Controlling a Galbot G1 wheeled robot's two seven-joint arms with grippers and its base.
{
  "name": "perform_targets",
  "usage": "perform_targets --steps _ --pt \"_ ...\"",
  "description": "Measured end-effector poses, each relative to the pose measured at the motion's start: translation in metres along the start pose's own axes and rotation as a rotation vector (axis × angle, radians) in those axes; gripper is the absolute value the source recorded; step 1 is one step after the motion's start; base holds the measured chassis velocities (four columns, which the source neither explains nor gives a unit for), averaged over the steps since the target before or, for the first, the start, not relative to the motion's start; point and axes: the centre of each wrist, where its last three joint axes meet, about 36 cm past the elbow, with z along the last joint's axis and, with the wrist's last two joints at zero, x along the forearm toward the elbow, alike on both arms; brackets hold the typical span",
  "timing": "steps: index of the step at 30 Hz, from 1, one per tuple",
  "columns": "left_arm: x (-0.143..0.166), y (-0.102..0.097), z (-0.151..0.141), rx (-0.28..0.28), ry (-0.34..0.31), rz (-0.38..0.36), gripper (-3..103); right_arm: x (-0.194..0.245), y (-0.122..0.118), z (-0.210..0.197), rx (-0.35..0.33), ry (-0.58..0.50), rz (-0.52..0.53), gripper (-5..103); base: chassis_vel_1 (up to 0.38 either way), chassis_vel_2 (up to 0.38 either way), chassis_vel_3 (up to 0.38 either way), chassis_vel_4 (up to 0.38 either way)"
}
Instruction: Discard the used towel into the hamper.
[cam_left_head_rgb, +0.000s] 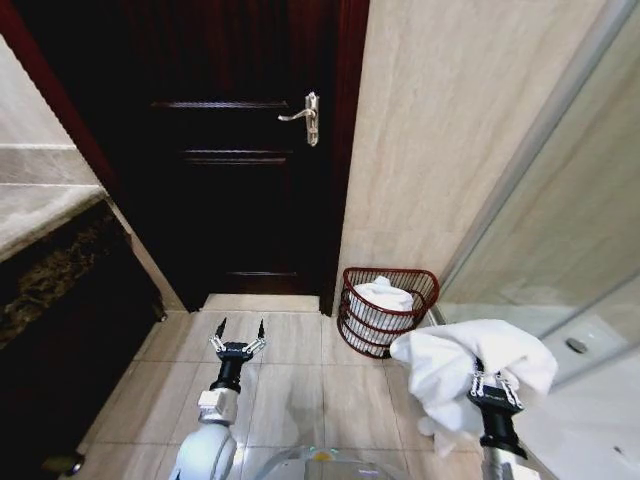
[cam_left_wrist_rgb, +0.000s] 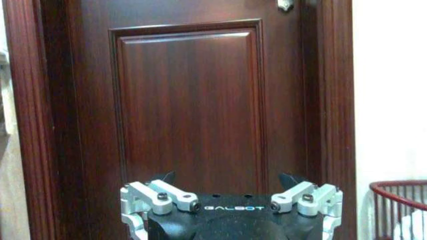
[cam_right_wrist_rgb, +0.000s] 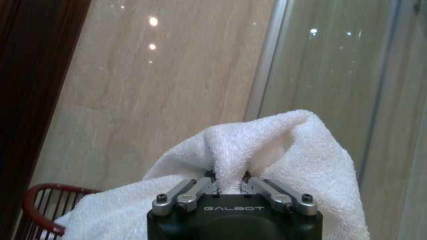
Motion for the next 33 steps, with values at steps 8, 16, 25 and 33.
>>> perform_targets --steps 8,16,25,33 --pt "0.000 -0.001 0.002 0.011 -0.018 -0.001 100 0.000 -0.001 0.001 0.001 0.004 0.007 14 -0.096 0.104 0.108 -0.094" --pt "0.001 -0.004 0.006 0.040 -0.068 -0.028 100 -0.001 0.000 0.000 -0.010 0.001 0.016 14 -0.090 0.071 0.087 -0.072" --pt "0.003 -0.002 0.006 0.036 -0.064 -0.030 100 -0.016 0.000 -0.045 -0.107 -0.045 0.025 14 -0.002 0.008 0.002 -0.005" --pt "0.002 -0.002 0.004 0.030 -0.057 -0.029 100 -0.052 -0.005 -0.139 -0.230 -0.131 0.009 14 0.000 0.000 0.000 0.000"
